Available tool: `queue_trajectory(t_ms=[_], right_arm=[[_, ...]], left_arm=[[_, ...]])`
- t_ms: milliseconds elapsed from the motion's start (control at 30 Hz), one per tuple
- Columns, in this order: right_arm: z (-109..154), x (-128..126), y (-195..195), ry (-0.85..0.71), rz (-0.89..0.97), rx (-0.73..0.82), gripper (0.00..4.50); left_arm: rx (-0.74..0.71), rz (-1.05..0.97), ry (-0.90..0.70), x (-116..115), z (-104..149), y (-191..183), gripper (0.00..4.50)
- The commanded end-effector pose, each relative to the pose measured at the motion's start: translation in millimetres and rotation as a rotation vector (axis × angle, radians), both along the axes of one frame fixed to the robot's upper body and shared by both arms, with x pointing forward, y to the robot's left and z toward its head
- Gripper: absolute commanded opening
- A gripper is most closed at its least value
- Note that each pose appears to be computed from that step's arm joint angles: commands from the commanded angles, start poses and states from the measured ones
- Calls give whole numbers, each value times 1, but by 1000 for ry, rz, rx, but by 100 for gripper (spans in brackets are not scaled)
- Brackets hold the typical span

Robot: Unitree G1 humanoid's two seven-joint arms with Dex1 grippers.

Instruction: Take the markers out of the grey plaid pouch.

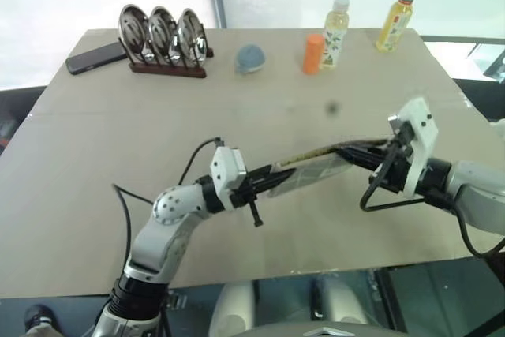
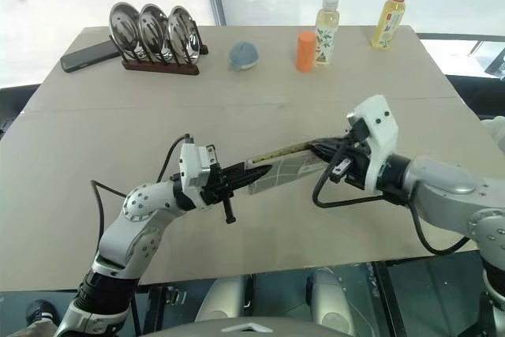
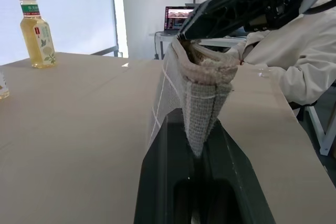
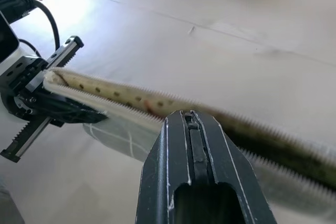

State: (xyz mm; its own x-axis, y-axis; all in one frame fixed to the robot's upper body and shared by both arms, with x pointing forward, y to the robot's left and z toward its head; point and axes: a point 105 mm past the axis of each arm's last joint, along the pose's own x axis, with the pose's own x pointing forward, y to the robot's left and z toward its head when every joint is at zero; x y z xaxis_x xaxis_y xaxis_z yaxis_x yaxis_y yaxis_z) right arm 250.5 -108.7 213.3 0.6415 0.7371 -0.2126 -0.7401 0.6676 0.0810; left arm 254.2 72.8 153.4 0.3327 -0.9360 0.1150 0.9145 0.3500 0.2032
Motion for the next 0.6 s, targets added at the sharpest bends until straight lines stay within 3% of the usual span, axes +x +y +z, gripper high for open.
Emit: queue_trajectory(t_ms=[33, 267, 600], right_arm=[[10, 2, 0, -38, 5, -4, 6], [-13, -3, 4, 29, 73, -130, 6], [-8, -6, 5, 14, 103, -154, 6]], left_arm=[[-15, -24, -44, -6, 8, -4, 0], [-11, -19, -36, -3, -3, 7, 0], [-20, -22, -43, -12, -3, 6, 0]])
